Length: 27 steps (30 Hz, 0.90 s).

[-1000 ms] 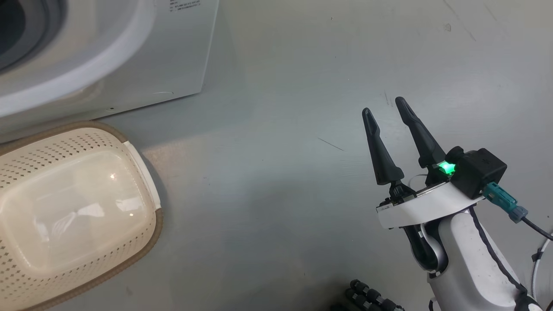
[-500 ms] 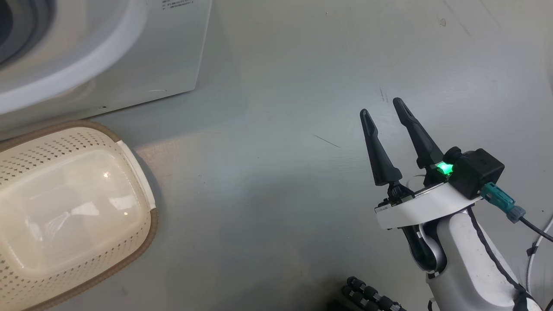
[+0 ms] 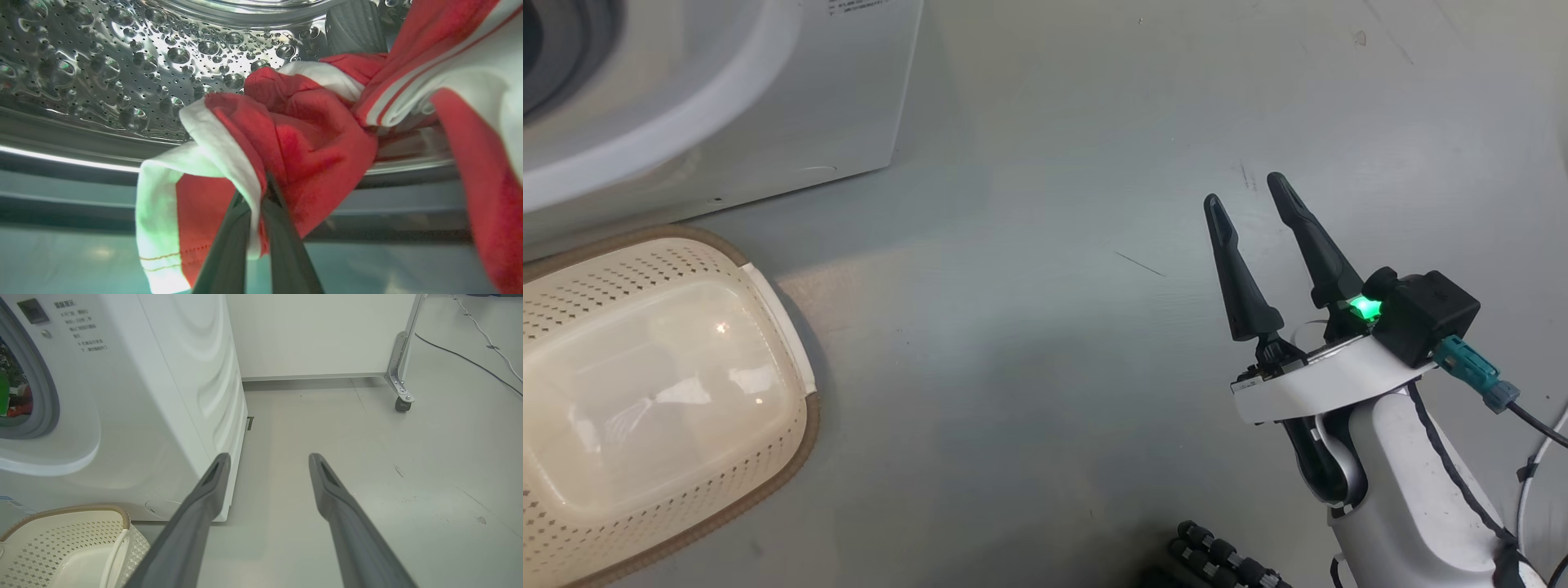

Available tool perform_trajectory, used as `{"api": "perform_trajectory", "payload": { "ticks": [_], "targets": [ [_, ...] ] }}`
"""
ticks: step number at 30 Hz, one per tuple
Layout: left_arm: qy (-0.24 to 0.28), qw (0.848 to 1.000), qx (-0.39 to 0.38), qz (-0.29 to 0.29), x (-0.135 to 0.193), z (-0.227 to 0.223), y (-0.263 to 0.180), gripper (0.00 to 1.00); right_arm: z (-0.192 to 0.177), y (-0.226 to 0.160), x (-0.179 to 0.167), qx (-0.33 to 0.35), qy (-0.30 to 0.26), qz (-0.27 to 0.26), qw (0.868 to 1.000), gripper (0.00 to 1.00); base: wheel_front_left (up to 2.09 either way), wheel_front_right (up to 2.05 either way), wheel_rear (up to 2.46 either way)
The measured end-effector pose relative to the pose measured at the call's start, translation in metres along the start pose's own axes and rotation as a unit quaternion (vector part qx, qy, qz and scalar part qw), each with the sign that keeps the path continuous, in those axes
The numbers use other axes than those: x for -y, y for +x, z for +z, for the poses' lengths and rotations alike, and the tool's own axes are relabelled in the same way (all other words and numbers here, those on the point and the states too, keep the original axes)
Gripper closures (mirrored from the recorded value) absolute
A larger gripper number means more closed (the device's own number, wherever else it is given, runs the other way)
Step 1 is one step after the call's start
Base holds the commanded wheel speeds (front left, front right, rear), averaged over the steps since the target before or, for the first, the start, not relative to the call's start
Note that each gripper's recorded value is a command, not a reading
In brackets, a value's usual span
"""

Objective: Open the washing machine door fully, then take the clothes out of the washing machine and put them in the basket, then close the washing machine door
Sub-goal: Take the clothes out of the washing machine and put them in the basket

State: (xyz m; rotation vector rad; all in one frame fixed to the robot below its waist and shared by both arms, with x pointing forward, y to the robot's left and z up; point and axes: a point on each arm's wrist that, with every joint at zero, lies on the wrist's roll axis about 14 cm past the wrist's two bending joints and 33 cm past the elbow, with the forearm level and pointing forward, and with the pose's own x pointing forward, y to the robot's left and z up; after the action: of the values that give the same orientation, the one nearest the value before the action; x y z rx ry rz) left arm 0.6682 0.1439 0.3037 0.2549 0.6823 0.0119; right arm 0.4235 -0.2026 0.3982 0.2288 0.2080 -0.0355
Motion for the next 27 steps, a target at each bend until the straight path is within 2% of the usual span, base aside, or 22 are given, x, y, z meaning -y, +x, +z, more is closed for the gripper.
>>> {"api": "perform_trajectory", "payload": {
  "ticks": [11,18,27],
  "targets": [
    [-0.008,0.999,0.05,-0.015,0.013,0.021,-0.013,1.0,0.011,0.0,0.001,0.016,0.001,-0.002,1.0,0.0,0.0,0.0,0.0],
    [-0.051,0.993,0.094,-0.04,0.028,0.041,-0.035,1.0,0.025,-0.001,0.0,0.034,-0.004,0.002,0.999,0.0,0.0,0.0,0.0],
    [-0.068,0.988,0.124,-0.057,0.034,0.035,-0.069,1.0,0.045,-0.005,-0.004,0.06,-0.015,0.016,0.998,0.0,0.0,0.0,0.0]
  ]
}}
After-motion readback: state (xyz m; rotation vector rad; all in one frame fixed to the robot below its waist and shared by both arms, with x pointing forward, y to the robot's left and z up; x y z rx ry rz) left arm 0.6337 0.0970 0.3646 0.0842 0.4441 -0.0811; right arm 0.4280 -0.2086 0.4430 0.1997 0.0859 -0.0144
